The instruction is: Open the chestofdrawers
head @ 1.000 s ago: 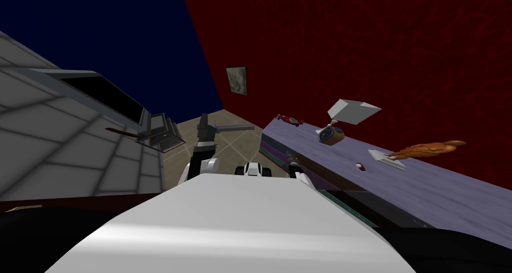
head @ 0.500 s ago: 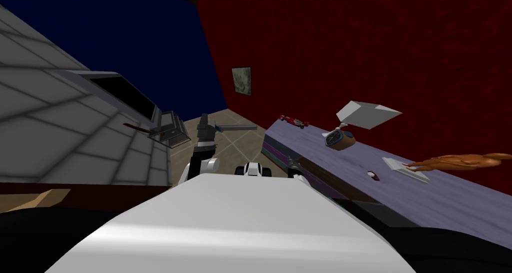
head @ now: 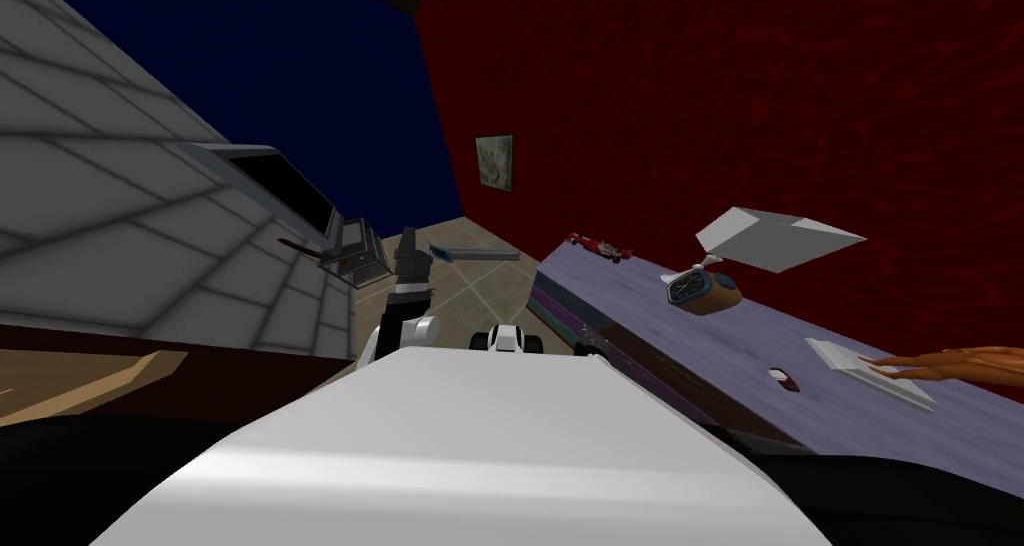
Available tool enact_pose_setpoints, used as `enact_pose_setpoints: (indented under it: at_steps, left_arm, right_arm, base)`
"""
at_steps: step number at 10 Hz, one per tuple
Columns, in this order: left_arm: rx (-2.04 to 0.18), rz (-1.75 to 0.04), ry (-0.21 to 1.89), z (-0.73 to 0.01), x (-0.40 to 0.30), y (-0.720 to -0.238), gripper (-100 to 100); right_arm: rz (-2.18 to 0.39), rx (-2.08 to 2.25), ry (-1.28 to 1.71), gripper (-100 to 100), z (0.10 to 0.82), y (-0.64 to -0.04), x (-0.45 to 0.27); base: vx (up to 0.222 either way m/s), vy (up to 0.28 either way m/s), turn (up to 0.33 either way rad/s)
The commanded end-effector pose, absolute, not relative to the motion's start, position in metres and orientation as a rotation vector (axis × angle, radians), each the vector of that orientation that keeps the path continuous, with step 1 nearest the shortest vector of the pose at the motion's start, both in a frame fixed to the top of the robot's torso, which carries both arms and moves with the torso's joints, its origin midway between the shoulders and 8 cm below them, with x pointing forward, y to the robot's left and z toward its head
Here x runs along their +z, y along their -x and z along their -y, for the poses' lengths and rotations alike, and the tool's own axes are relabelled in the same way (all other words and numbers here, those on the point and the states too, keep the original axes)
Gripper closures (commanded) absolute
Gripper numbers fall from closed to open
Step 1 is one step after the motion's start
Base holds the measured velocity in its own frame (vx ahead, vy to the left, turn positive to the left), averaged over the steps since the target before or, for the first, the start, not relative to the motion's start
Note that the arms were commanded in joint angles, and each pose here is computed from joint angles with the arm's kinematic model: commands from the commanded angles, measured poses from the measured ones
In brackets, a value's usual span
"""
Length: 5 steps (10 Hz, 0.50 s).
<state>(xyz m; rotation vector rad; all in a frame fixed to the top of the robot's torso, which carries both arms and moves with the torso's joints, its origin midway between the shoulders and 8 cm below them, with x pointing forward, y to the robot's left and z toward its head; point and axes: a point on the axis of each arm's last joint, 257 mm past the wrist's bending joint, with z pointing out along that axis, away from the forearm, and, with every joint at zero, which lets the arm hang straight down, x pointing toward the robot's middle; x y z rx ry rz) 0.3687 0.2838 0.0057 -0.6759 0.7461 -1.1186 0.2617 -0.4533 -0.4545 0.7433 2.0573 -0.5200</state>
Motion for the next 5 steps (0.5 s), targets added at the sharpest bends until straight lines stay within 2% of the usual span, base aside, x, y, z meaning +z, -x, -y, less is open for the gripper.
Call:
enact_pose_setpoints:
  at_steps: [1,2,3,5]
  left_arm:
    - [-1.118,-0.746,0.676,-0.284,0.006,-0.369,0]
    - [-1.119,-0.746,0.676,-0.284,0.006,-0.369,0]
    - [-1.118,-0.746,0.676,-0.284,0.006,-0.369,0]
    - [-1.119,-0.746,0.676,-0.284,0.006,-0.369,0]
  right_arm:
    - [-2.117,-0.68,-0.71,-100,0.471,-0.227,-0.473]
    - [-2.116,-0.715,-0.71,-100,0.475,-0.223,-0.472]
    - [-2.115,-0.728,-0.716,-100,0.477,-0.22,-0.471]
    - [-2.144,-0.846,-0.688,-100,0.487,-0.196,-0.48]
  base:
    - [0.042,0.013,0.242]
    - [0.036,0.01,0.103]
    - [0.016,0.007,-0.029]
    - [0.037,0.014,0.178]
